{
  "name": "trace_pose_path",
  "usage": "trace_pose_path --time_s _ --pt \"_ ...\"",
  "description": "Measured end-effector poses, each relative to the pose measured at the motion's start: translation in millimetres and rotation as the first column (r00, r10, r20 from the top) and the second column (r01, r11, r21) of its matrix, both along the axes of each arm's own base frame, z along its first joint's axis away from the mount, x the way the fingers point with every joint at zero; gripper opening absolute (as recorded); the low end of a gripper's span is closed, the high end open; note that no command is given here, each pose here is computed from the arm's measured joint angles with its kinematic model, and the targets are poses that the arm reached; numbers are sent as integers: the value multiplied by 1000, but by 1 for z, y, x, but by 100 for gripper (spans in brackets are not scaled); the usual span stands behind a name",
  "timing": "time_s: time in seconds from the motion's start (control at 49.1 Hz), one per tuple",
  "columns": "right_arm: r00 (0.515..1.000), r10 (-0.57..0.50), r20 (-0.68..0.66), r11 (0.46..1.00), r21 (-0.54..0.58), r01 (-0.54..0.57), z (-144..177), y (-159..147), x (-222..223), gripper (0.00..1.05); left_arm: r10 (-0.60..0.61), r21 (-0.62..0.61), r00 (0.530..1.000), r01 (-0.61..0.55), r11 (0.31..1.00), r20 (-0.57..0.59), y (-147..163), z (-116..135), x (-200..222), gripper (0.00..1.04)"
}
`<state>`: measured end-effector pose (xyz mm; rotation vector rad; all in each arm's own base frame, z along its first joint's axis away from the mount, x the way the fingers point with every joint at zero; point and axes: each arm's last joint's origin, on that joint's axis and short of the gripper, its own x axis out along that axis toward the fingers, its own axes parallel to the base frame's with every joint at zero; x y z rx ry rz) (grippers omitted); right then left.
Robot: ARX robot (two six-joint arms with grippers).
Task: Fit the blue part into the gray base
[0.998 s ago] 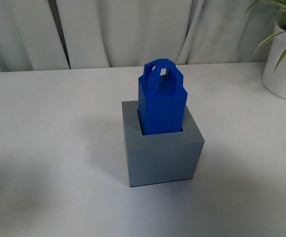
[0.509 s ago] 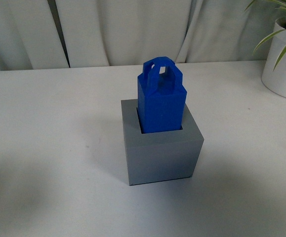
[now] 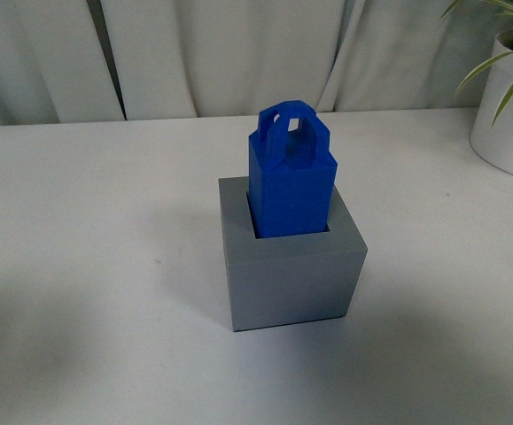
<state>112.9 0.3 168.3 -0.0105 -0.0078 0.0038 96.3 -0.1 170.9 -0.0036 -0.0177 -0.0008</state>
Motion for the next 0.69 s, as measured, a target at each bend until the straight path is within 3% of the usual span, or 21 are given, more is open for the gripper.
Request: trace_pose_path --time_s 0.55,0.631,0.692 --pt "1000 1 -5 1000 0 -1 -3 0 -15 2 0 0 1000 0 1000 0 0 0 0 99" --pt "1000 1 -5 1000 -1 -1 -3 0 -15 12 0 0 1000 0 1000 0 0 0 0 99" --pt "1000 1 -4 1000 0 -1 -3 0 -15 27 0 0 1000 0 1000 0 0 0 0 99"
